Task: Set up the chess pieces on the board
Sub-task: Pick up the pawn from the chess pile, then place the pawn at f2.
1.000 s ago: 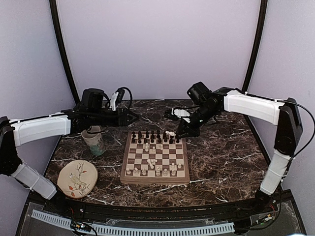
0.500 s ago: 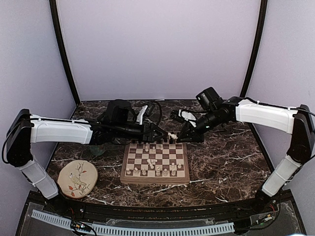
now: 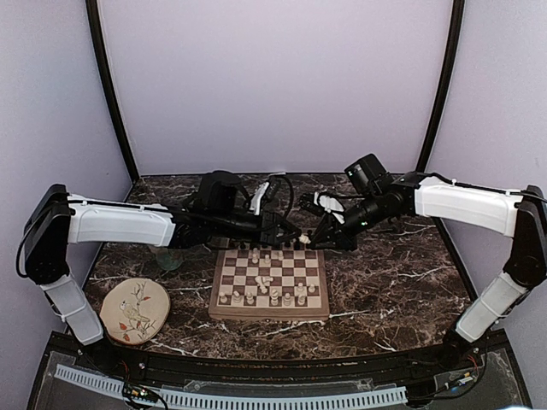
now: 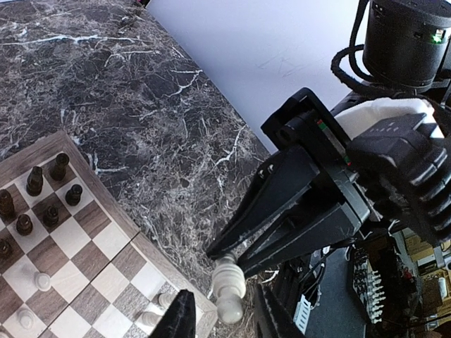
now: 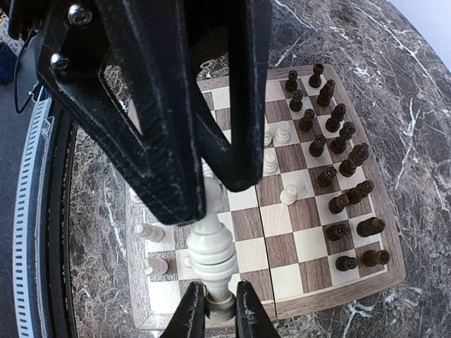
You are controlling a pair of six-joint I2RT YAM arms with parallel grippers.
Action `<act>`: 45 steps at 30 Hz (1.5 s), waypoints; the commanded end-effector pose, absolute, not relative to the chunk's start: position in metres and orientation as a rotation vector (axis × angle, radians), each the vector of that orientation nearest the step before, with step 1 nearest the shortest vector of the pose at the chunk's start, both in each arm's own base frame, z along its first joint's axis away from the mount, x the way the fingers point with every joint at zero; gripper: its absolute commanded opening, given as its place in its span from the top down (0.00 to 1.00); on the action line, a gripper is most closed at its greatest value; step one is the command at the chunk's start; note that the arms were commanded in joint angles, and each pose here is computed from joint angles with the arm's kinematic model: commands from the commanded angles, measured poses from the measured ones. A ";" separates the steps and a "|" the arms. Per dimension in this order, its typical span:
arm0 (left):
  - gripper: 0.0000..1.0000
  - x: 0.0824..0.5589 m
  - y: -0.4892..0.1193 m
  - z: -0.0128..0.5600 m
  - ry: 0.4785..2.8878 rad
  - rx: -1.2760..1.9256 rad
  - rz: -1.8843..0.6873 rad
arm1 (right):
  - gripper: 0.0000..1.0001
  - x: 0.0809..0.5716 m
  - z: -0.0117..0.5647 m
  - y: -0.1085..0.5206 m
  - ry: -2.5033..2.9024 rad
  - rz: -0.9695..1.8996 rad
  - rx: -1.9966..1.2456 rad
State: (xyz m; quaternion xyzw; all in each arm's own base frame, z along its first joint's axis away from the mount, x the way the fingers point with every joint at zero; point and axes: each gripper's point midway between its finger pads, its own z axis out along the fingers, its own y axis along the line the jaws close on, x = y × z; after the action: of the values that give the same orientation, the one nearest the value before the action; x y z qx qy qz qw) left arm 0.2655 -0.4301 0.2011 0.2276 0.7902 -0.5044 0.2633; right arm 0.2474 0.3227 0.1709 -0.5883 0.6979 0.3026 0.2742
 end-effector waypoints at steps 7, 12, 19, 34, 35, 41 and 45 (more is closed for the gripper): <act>0.82 0.263 -0.439 0.205 2.122 0.668 -1.387 | 0.86 0.251 0.174 0.325 1.838 0.814 -1.583; 0.93 0.262 -0.438 0.208 2.114 0.696 -1.371 | 0.86 0.252 0.170 0.324 1.846 0.798 -1.590; 0.97 0.266 -0.411 0.214 2.119 0.814 -1.086 | 0.86 0.258 0.161 0.317 1.859 0.752 -1.583; 0.98 0.240 -0.397 0.168 2.150 1.298 -0.683 | 0.88 0.288 0.150 0.286 1.943 0.670 -1.487; 0.98 0.238 -0.399 0.165 2.149 1.331 -0.668 | 0.88 0.290 0.150 0.284 1.947 0.668 -1.479; 0.98 0.231 -0.417 0.139 2.153 1.486 -0.578 | 0.88 0.297 0.153 0.275 1.959 0.678 -1.438; 0.98 0.233 -0.427 0.129 2.163 1.508 -0.564 | 0.88 0.300 0.153 0.271 1.965 0.677 -1.424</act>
State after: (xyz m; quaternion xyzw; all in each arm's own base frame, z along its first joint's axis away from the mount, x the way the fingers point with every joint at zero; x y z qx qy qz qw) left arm 0.2348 -0.4267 0.1305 0.5230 0.7892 -0.2253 0.2299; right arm 0.2963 0.2725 0.1501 -0.5404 0.7470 0.2508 0.2949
